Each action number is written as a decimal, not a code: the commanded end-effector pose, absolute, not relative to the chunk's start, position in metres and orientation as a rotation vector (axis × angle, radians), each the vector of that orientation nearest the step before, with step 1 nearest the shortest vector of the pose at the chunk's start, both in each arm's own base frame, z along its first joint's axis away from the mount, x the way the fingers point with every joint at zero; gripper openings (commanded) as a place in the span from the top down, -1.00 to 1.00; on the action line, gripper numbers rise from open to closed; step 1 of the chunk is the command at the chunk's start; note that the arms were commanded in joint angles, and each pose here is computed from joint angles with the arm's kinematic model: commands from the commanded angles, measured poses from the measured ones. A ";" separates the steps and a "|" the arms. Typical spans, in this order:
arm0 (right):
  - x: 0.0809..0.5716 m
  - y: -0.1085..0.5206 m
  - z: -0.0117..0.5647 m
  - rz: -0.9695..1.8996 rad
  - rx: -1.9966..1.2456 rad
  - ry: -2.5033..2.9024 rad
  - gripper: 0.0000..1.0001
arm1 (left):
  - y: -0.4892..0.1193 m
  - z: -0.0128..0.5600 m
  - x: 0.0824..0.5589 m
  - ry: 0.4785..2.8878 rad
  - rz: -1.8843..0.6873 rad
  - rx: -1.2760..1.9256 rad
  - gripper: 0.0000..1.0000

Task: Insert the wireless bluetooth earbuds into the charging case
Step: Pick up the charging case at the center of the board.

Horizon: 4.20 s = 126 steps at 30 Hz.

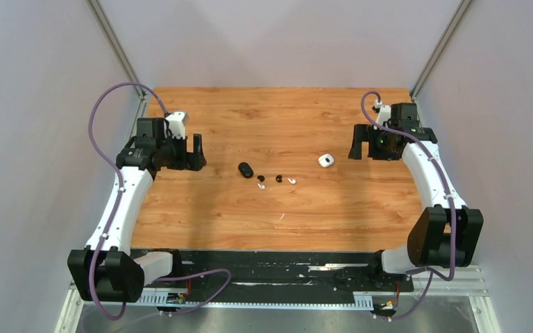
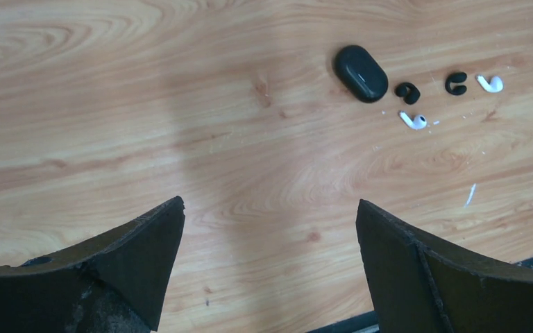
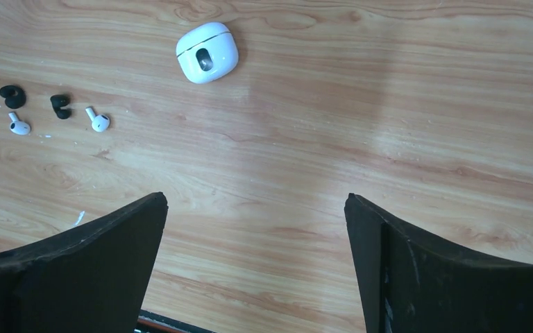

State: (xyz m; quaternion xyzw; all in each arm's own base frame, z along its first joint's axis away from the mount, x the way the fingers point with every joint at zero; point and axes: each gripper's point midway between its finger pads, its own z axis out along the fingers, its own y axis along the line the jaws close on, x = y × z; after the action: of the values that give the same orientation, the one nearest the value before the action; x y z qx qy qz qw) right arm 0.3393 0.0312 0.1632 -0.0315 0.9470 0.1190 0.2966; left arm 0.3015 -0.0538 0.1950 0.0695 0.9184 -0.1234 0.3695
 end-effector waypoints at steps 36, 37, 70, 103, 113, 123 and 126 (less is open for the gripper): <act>0.400 0.157 0.139 0.745 -1.541 1.825 -0.41 | -0.111 0.184 0.304 2.343 -0.764 0.413 -0.83; 0.398 0.153 0.134 0.733 -1.591 1.800 -0.40 | -0.112 0.188 0.306 2.333 -0.765 0.434 -0.83; 0.408 0.111 0.026 0.491 -2.212 1.589 -0.23 | -0.121 0.185 0.292 2.375 -0.859 0.471 -0.79; 0.413 0.170 0.154 0.432 -1.568 1.594 0.53 | -0.159 0.209 0.317 2.284 -0.972 0.451 -0.75; 0.363 0.263 0.293 0.353 -1.281 1.262 0.69 | -0.236 0.299 0.346 1.941 -1.084 0.600 -0.74; 0.350 0.291 0.326 0.366 -1.182 1.252 0.80 | -0.281 0.331 0.343 1.843 -1.224 0.693 -0.60; 0.349 0.292 0.331 0.361 -1.173 1.241 0.82 | -0.287 0.329 0.340 1.835 -1.254 0.722 -0.53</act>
State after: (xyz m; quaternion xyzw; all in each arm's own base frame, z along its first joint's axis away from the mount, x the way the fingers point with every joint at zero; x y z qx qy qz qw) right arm 0.3475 0.2893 0.3010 -0.5407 0.5595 0.1627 0.6068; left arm 0.3436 -0.2750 0.3103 0.2626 0.7501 -0.4673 0.3873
